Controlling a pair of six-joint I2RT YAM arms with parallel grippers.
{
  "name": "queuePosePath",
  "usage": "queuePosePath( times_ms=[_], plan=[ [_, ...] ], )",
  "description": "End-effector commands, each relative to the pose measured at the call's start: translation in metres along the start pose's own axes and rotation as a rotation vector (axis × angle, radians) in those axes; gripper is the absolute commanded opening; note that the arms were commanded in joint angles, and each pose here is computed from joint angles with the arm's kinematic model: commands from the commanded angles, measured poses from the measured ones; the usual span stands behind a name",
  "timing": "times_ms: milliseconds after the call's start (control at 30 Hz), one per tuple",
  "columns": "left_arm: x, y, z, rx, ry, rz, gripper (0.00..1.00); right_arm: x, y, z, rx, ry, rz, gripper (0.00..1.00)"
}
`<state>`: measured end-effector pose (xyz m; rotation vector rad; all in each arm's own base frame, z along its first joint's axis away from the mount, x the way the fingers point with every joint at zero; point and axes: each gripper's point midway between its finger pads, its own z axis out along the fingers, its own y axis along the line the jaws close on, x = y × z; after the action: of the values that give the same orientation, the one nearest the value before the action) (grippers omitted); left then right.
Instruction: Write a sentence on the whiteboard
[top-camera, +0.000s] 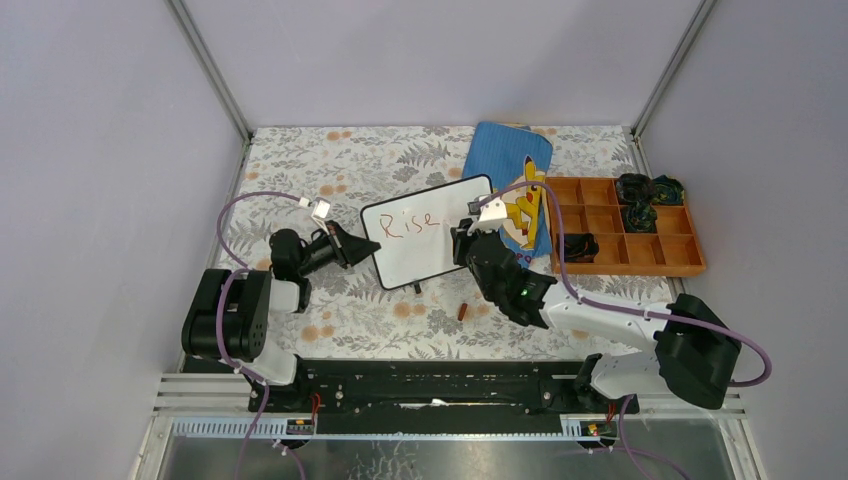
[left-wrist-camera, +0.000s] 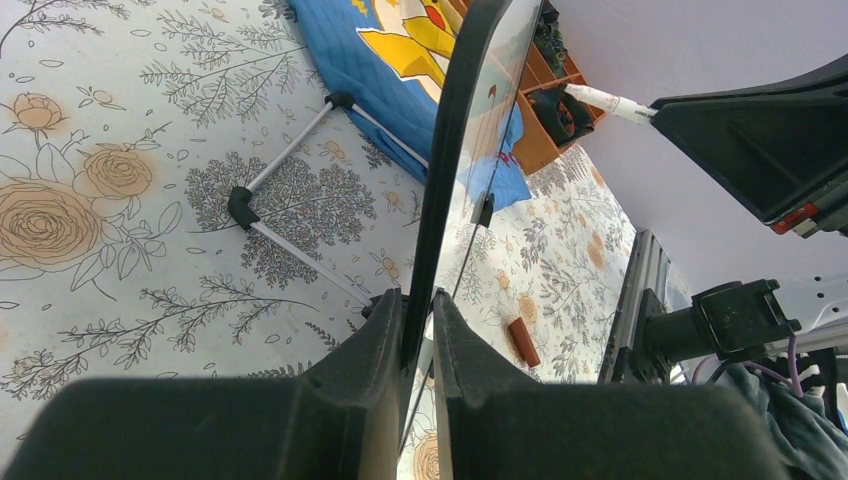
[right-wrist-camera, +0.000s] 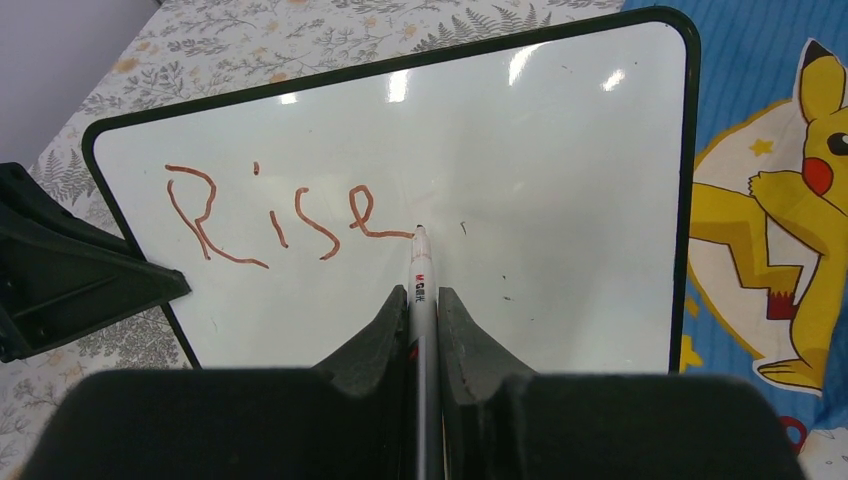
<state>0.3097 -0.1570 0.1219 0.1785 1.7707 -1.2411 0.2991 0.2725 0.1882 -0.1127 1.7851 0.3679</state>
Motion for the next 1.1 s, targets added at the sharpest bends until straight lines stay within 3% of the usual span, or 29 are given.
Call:
queuePosePath(
  times_ms=[0, 1067],
  plan=[
    [0.007, 0.006, 0.002, -0.037, 0.024, -0.008, 0.00, -0.019, 0.003, 0.006, 0.006, -0.053, 0.053, 0.00],
    [0.007, 0.007, 0.003, -0.038, 0.026, -0.007, 0.00, -0.004, 0.000, 0.030, 0.021, 0.006, 0.045, 0.00]
  ],
)
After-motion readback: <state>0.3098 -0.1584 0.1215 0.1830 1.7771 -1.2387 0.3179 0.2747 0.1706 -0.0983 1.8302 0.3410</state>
